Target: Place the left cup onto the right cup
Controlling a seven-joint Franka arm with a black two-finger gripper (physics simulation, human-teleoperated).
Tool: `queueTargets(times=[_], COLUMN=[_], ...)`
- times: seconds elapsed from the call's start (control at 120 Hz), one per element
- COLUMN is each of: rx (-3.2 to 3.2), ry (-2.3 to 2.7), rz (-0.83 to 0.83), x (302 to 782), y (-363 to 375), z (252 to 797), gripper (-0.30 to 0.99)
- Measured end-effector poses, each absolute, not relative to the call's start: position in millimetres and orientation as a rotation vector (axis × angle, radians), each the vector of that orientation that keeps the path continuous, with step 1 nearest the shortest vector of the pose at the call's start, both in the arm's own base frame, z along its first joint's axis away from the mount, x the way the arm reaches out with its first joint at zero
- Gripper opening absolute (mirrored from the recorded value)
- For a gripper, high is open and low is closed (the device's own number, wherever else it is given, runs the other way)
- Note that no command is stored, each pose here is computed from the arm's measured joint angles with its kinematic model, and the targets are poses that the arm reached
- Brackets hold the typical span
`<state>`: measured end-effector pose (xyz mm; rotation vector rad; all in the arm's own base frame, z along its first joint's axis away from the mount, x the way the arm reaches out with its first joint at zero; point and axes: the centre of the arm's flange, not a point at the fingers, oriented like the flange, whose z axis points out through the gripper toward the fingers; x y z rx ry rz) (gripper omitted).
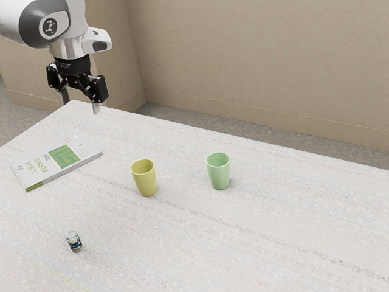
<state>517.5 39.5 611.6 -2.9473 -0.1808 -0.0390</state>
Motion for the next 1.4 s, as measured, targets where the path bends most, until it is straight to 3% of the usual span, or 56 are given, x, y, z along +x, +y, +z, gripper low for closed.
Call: queueTargets(times=[0.375, 0.9, 1.4], rx=[-2.958, -3.101, -3.164], ry=[-0.123, -0.159, -0.166], rz=[-0.008, 0.185, 0.164], x=[525.7, 572.3, 602.7], y=[22.2, 9.1, -8.6], z=[592.3, 459.6, 392.2], gripper=[0.69, 0.69, 0.69])
